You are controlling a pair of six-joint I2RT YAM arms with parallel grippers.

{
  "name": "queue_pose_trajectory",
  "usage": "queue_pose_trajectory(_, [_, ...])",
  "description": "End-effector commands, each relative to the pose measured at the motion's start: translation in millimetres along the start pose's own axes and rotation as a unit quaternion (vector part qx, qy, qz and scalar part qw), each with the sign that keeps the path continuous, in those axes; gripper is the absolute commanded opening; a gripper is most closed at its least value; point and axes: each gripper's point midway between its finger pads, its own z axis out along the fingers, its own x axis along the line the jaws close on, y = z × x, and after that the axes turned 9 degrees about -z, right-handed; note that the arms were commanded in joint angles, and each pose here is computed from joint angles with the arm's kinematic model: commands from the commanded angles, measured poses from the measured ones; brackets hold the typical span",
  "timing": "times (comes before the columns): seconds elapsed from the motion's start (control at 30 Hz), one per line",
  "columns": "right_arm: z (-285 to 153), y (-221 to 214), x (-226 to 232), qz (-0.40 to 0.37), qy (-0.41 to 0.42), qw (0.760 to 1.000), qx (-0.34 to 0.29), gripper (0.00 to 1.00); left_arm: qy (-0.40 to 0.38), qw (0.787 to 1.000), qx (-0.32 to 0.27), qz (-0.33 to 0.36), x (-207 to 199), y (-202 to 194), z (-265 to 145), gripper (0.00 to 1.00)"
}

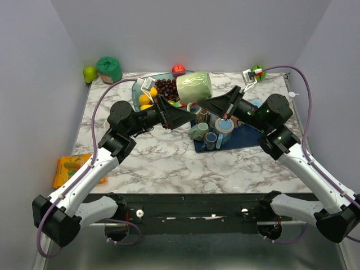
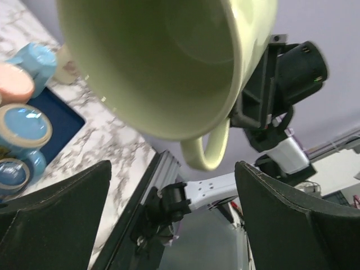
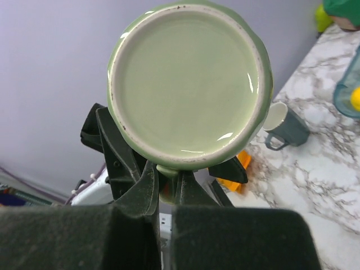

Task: Turn the mug right side up

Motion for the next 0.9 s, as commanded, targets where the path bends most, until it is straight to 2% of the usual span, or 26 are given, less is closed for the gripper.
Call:
queue_pose_trajectory(0.0, [-2.9, 36.6, 69.3, -0.041, 0.116, 0.991, -0.056, 0.01, -0.087, 0.996, -0.029, 0.017, -55.7, 18.7, 6.0, 0.99])
queue_pose_trajectory(0.1, [0.7, 34.6, 72.6, -0.036, 0.126, 0.990, -0.054, 0.01, -0.100, 0.995, -0.029, 0.013, -64.1, 21.5, 9.7, 0.96])
queue_pose_trajectory(0.2, [1.1, 33.0, 75.1, -0.034, 0.133, 0.989, -0.053, 0.01, -0.112, 0.993, -0.035, 0.010, -71.8, 25.1, 9.1, 0.78])
queue_pose_trajectory(0.23, [1.3, 31.6, 75.4, -0.034, 0.135, 0.989, -0.051, 0.01, -0.117, 0.992, -0.039, 0.011, -74.8, 26.9, 9.0, 0.68])
queue_pose_trajectory(0.3, [1.3, 30.3, 76.2, -0.035, 0.139, 0.988, -0.050, 0.01, -0.120, 0.992, -0.043, 0.002, -76.0, 28.1, 8.8, 0.60])
queue_pose_trajectory(0.33, [2.2, 28.2, 74.9, -0.035, 0.139, 0.989, -0.047, 0.01, -0.125, 0.991, -0.050, 0.002, -78.8, 31.0, 7.9, 0.53])
queue_pose_trajectory(0.4, [2.0, 24.6, 73.4, -0.034, 0.140, 0.989, -0.043, 0.01, -0.126, 0.991, -0.054, -0.005, -78.8, 32.1, 8.4, 0.44])
queue_pose_trajectory(0.43, [2.5, 23.2, 72.8, -0.034, 0.140, 0.989, -0.041, 0.01, -0.130, 0.990, -0.057, -0.004, -80.3, 33.6, 7.9, 0.35])
queue_pose_trajectory(0.5, [3.7, 18.3, 68.8, -0.033, 0.138, 0.989, -0.034, 0.01, -0.134, 0.989, -0.062, -0.008, -82.3, 35.1, 7.6, 0.26])
queue_pose_trajectory(0.53, [3.8, 16.3, 68.1, -0.033, 0.138, 0.989, -0.031, 0.01, -0.134, 0.989, -0.064, -0.008, -82.8, 35.9, 7.6, 0.15])
queue_pose_trajectory(0.6, [4.8, 10.9, 61.5, -0.034, 0.128, 0.991, -0.025, 0.01, -0.131, 0.989, -0.070, -0.006, -81.4, 38.1, 8.2, 0.00])
queue_pose_trajectory(0.8, [6.8, 0.5, 41.3, -0.031, 0.085, 0.996, -0.008, 0.01, -0.099, 0.990, -0.096, 0.016, -71.2, 42.8, 3.8, 0.00])
queue_pose_trajectory(0.87, [7.8, -3.9, 32.2, -0.030, 0.066, 0.997, -0.001, 0.15, -0.066, 0.992, -0.102, 0.037, -59.9, 44.1, 2.9, 0.00])
